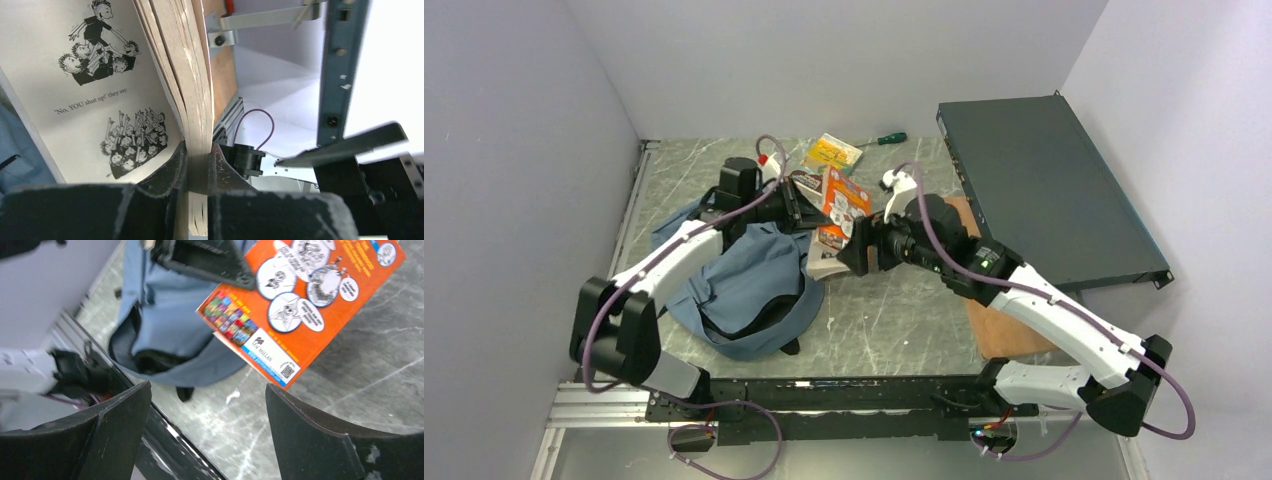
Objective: Pack the student bag
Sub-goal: Pick up the book from the center of the board.
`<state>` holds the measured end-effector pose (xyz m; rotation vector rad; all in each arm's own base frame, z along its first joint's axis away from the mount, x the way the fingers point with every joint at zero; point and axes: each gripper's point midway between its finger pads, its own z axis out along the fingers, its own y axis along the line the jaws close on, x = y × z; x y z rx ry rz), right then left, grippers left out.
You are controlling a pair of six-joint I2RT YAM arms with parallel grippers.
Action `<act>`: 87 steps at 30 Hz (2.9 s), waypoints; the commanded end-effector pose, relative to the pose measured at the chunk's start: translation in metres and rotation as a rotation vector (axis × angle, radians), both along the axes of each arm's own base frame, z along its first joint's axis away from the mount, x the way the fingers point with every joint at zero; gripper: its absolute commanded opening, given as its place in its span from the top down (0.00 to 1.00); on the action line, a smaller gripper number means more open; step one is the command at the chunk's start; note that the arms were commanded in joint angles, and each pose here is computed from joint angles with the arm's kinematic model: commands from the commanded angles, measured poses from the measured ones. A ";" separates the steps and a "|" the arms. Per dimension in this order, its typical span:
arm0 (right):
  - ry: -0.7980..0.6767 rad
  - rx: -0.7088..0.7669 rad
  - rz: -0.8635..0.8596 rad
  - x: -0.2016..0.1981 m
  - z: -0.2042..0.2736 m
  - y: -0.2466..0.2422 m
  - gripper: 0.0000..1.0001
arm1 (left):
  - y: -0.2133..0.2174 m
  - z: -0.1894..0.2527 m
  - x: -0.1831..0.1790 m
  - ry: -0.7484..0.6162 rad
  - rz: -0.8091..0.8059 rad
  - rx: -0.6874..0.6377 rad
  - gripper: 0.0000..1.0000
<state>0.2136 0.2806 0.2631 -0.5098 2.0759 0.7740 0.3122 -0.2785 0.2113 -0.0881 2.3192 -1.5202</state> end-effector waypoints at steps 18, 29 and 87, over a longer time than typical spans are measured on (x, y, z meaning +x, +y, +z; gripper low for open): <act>0.211 0.793 0.032 0.046 0.123 0.030 0.09 | 0.062 0.227 -0.072 -0.614 0.118 -0.300 1.00; 0.220 1.069 0.255 0.017 0.175 0.035 0.48 | 0.064 0.230 -0.086 -0.647 0.119 -0.390 1.00; 0.226 1.276 0.229 -0.022 0.208 0.054 0.14 | 0.131 0.278 -0.106 -0.793 0.550 -0.674 1.00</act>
